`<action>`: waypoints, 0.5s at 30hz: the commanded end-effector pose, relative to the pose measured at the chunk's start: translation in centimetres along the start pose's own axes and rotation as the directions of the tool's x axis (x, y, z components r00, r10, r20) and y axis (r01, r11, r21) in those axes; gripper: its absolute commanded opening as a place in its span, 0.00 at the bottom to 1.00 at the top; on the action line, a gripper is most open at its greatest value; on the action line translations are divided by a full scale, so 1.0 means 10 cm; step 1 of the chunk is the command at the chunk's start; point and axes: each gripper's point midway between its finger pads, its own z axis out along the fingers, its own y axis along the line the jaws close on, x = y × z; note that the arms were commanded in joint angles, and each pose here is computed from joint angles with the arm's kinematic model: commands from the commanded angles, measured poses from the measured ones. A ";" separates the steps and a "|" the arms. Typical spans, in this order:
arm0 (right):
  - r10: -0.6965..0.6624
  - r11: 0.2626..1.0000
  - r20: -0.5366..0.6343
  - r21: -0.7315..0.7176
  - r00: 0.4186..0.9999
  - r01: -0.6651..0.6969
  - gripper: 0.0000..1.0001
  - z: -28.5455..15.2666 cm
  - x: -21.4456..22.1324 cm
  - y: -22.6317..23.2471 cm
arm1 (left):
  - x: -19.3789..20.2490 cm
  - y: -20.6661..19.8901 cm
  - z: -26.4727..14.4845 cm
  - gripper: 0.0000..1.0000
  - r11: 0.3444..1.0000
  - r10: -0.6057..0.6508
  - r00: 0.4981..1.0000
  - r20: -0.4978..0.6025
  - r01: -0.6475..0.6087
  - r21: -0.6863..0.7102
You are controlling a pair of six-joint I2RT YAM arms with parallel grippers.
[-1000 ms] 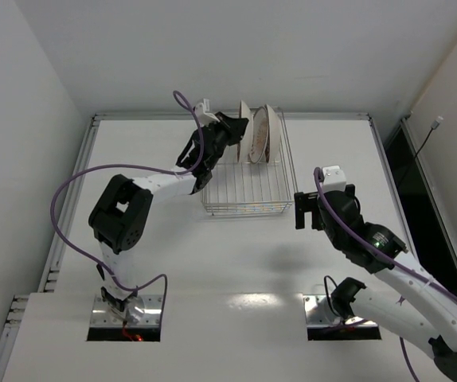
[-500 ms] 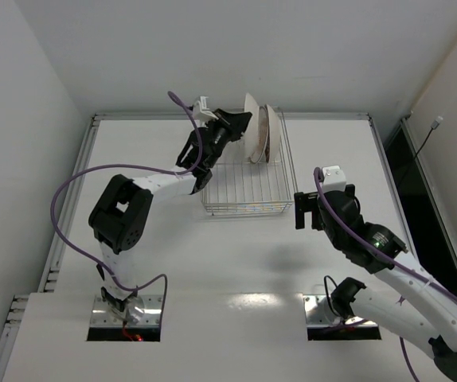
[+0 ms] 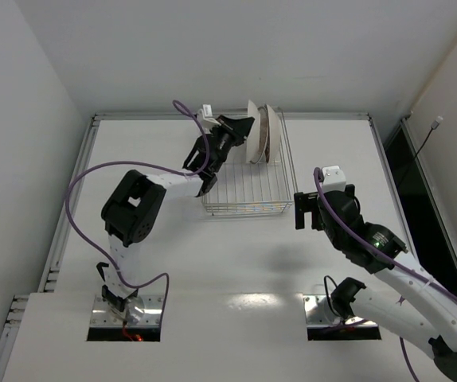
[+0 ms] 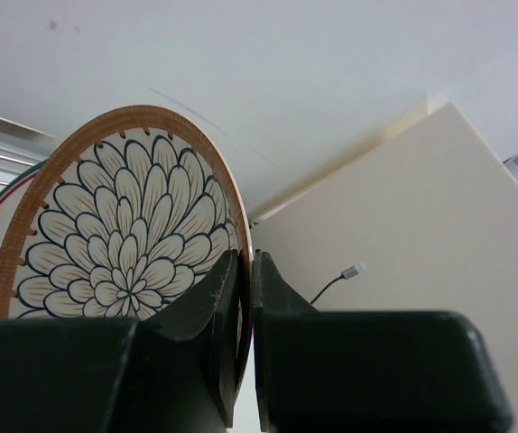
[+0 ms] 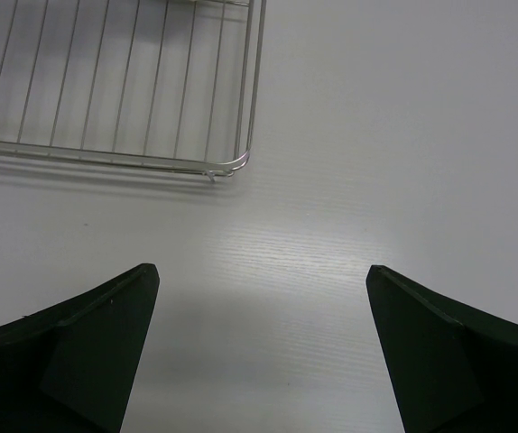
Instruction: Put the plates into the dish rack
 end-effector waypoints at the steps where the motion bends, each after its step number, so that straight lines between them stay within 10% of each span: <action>1: 0.021 1.000 0.014 -0.013 1.000 -0.020 0.99 0.00 -0.02 0.03 | -0.51 -0.78 -0.03 0.00 0.966 -0.125 0.980 0.156 0.085 0.244; 8: 0.021 1.000 0.014 -0.013 1.000 -0.020 0.99 0.00 -0.02 0.03 | -0.45 -0.66 -0.04 0.00 0.978 -0.095 0.985 0.145 0.065 0.197; 15: 0.020 1.000 0.012 -0.022 1.000 -0.020 0.99 0.00 -0.01 0.05 | -0.29 -0.70 0.03 0.52 0.978 -0.066 0.996 0.052 0.054 0.202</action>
